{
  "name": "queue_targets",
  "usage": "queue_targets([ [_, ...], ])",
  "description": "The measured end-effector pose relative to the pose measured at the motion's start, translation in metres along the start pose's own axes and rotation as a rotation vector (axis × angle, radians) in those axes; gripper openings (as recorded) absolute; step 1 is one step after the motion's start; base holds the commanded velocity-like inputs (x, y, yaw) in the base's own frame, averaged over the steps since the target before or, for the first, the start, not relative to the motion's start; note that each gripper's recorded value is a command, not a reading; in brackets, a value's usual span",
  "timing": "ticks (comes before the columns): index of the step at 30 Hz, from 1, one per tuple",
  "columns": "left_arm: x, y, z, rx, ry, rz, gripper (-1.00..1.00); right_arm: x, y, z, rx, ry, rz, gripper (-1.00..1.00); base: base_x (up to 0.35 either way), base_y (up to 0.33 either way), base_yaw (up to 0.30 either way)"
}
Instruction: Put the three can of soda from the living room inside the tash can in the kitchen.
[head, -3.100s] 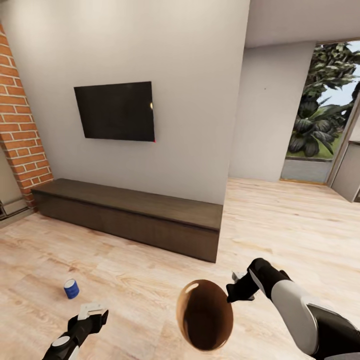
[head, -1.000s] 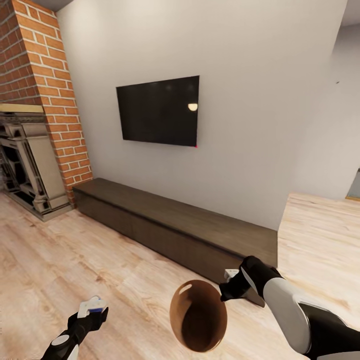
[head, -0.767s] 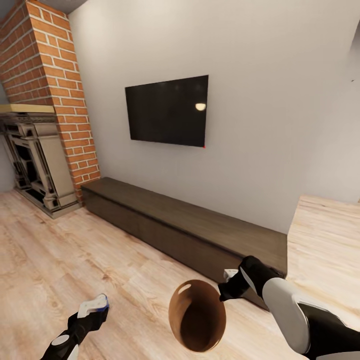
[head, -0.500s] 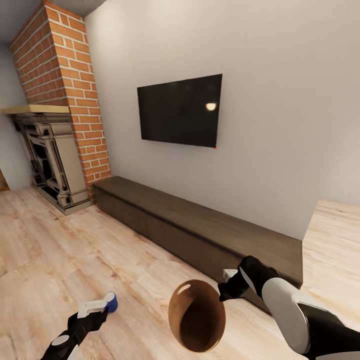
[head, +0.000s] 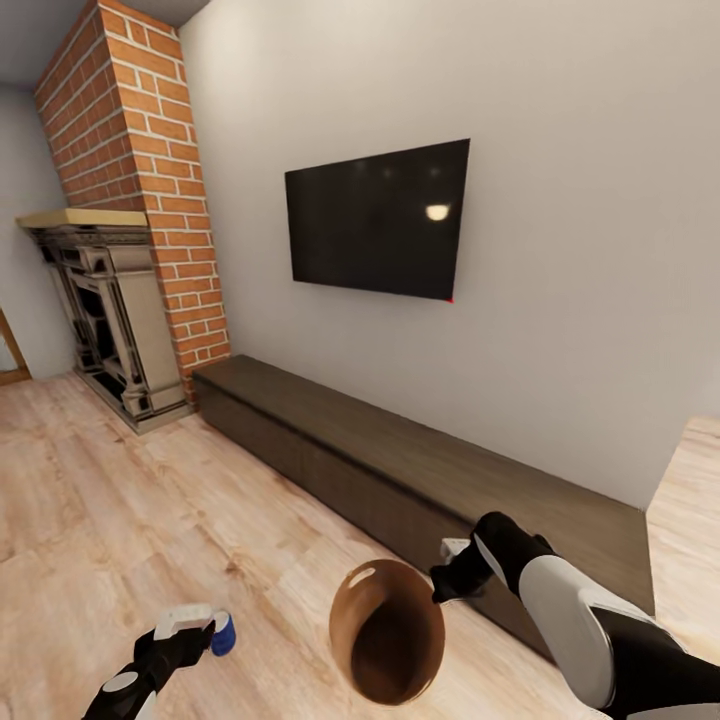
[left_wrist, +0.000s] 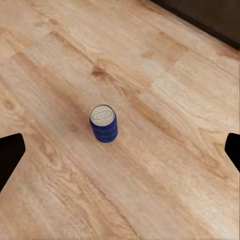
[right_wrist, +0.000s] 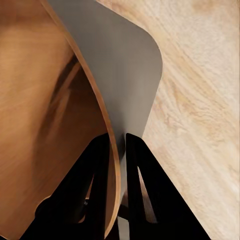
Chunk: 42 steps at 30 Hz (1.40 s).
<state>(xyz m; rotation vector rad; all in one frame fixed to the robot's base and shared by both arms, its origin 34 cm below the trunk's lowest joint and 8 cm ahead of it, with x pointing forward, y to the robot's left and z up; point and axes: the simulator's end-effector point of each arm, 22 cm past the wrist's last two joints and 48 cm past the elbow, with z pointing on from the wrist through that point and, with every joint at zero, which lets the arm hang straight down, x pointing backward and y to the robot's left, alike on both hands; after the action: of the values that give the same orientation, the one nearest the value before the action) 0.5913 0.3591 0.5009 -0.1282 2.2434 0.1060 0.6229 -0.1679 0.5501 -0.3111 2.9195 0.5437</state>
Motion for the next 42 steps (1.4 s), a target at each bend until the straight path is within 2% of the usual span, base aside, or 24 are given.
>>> queue_targets([
  [6, 0.004, 0.000, 0.000, -0.001, 0.014, 0.000, 1.00, 0.001, -0.001, 0.001, 0.012, 0.006, -0.016, -1.00, 0.323, 0.000, 0.001],
  [10, 0.016, 0.002, 0.000, -0.005, 0.043, -0.003, 1.00, 0.000, 0.002, 0.001, 0.002, 0.003, -0.007, -1.00, 0.323, 0.000, 0.000],
  [11, 0.028, 0.004, 0.000, -0.008, 0.068, -0.007, 1.00, 0.000, 0.002, 0.001, 0.001, 0.001, -0.006, -1.00, 0.323, 0.000, 0.000],
  [14, 0.033, 0.005, 0.000, -0.011, 0.080, -0.007, 1.00, 0.000, 0.001, 0.002, 0.009, 0.004, -0.016, -1.00, 0.276, 0.000, 0.034],
  [27, 0.036, 0.004, 0.000, -0.009, 0.086, -0.009, 1.00, 0.003, 0.004, 0.004, 0.028, 0.020, -0.049, -1.00, 0.072, 0.020, 0.185],
  [42, 0.034, 0.001, 0.000, -0.007, 0.075, -0.008, 1.00, 0.002, 0.004, 0.004, 0.025, 0.018, -0.045, -1.00, 0.104, 0.041, 0.017],
])
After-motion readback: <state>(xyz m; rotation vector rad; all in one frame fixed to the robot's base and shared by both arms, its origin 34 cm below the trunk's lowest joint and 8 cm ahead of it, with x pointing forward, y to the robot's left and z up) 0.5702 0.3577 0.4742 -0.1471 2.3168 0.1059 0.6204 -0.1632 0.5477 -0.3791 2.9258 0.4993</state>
